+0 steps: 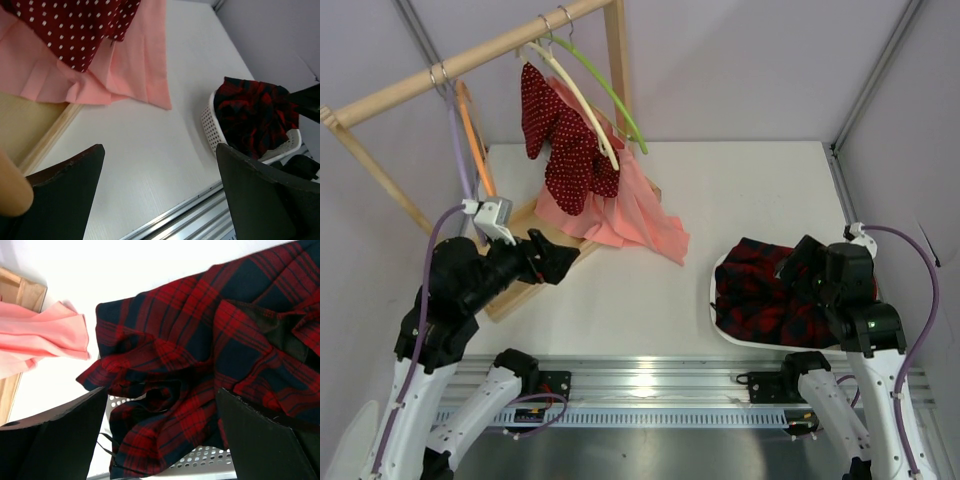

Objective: Place the skirt on the hanger

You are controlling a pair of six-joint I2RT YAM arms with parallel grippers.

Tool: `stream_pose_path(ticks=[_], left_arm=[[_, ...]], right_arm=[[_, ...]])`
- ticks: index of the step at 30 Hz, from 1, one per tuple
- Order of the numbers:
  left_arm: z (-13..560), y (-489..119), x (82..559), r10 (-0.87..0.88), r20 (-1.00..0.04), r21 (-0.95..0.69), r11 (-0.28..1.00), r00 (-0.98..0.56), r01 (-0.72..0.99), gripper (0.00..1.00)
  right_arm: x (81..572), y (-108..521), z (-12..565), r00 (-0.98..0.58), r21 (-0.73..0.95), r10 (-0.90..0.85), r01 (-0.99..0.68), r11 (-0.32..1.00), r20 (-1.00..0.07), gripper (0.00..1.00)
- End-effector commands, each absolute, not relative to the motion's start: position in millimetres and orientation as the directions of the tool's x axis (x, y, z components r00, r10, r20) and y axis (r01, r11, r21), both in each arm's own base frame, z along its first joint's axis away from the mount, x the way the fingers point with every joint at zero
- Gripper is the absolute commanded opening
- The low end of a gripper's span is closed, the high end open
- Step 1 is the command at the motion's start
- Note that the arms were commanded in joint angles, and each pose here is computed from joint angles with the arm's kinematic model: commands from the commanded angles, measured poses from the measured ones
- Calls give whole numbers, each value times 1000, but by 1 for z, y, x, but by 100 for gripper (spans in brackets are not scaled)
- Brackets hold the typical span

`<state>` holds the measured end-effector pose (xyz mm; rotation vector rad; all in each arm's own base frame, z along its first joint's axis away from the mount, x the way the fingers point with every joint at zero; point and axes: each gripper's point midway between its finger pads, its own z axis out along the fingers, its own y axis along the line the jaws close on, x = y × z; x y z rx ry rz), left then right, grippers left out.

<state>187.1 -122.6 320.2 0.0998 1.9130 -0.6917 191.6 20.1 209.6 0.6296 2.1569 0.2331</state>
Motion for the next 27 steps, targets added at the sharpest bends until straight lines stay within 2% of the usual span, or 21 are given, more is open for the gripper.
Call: stream_pose_path(ticks=[1, 8, 12, 16, 17, 19, 20, 21, 23, 25, 27], left_arm=[[344, -146, 163, -164, -885, -408, 725, -436, 555, 98], [325, -165, 154, -178, -850, -481, 646, -496, 593, 97], [312, -179, 151, -183, -835, -514, 595, -519, 617, 96], [302, -204, 145, -159, -825, -535, 530, -543, 658, 95], [299, -214, 138, -135, -827, -533, 497, -545, 685, 95], [274, -225, 147, -127, -813, -542, 522, -569, 659, 95], [262, -234, 142, -99, -804, -547, 507, -586, 666, 95], [253, -239, 142, -91, -798, -553, 507, -596, 662, 95], [246, -252, 142, -86, -797, -555, 496, -598, 668, 95], [233, -257, 146, -71, -800, -540, 518, -595, 663, 95], [221, -263, 153, -52, -798, -528, 542, -601, 654, 95]], right_arm=[[193, 14, 205, -484, 381, 559, 420, 824, -673, 99], [199, 19, 180, -425, 464, 680, 508, 725, -597, 98], [208, 24, 163, -400, 510, 725, 522, 683, -561, 98], [216, 37, 150, -427, 545, 735, 493, 678, -527, 93], [218, 42, 148, -451, 553, 727, 472, 687, -518, 93], [231, 52, 159, -459, 594, 704, 384, 707, -542, 90], [233, 67, 164, -511, 613, 662, 293, 734, -548, 90], [244, 76, 179, -501, 642, 639, 197, 741, -584, 90], [248, 92, 191, -530, 653, 593, 96, 752, -606, 89], [254, 104, 206, -542, 599, 503, 0, 801, -674, 88], [254, 111, 205, -554, 518, 418, -28, 855, -720, 88]])
